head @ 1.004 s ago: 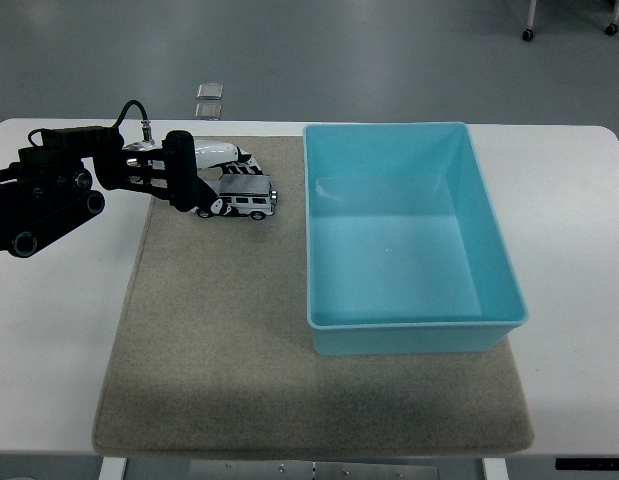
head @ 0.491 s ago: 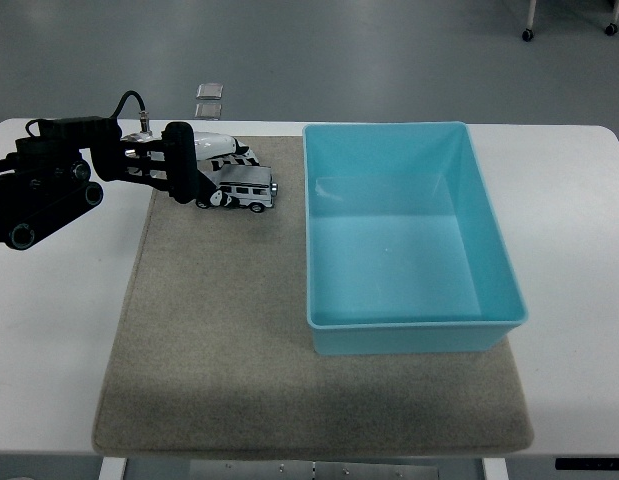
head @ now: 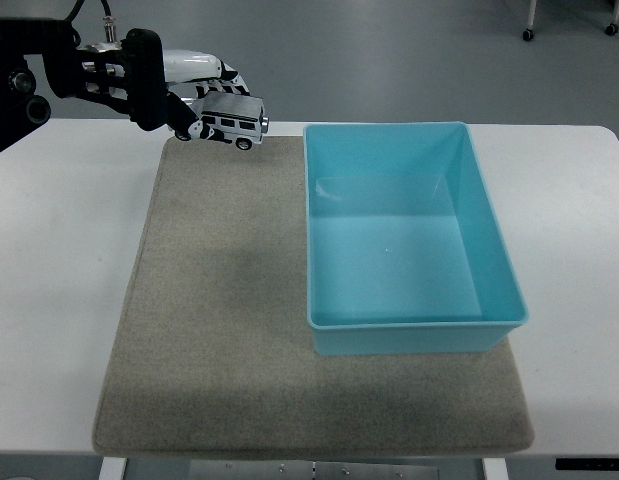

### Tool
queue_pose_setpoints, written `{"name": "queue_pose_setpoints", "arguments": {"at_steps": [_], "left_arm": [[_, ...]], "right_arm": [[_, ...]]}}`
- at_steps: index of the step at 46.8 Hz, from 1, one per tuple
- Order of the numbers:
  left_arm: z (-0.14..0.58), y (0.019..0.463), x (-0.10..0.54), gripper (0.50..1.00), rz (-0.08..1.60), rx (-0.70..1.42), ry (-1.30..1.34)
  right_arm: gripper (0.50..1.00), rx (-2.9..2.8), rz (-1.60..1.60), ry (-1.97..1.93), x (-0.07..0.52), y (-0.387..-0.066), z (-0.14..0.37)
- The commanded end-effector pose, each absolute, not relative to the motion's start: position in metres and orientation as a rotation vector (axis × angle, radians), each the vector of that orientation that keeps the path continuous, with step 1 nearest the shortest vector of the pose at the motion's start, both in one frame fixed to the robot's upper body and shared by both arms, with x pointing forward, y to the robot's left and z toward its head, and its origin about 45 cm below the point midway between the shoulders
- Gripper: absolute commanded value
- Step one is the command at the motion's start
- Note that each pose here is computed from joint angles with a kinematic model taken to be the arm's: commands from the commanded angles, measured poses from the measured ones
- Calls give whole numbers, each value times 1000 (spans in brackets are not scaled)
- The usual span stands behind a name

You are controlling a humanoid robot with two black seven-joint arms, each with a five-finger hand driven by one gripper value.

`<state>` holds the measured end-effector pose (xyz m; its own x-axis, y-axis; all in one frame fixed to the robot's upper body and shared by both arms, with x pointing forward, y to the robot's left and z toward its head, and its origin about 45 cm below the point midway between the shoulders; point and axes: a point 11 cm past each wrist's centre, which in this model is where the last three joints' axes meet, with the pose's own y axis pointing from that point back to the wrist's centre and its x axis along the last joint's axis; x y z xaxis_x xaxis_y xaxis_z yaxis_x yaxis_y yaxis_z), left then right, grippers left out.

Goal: Left hand put the white car in the blue box

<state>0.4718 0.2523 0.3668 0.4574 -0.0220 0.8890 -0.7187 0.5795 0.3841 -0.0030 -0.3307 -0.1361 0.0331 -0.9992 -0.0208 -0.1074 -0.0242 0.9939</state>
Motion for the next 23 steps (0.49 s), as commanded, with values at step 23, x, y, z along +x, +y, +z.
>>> {"name": "queue_pose_setpoints", "arguments": {"at_steps": [23], "left_arm": [[375,104,450,500,292,689,-1113]], "right_arm": [[936,1321,-1148,-1253,-2,-331,-136]]}}
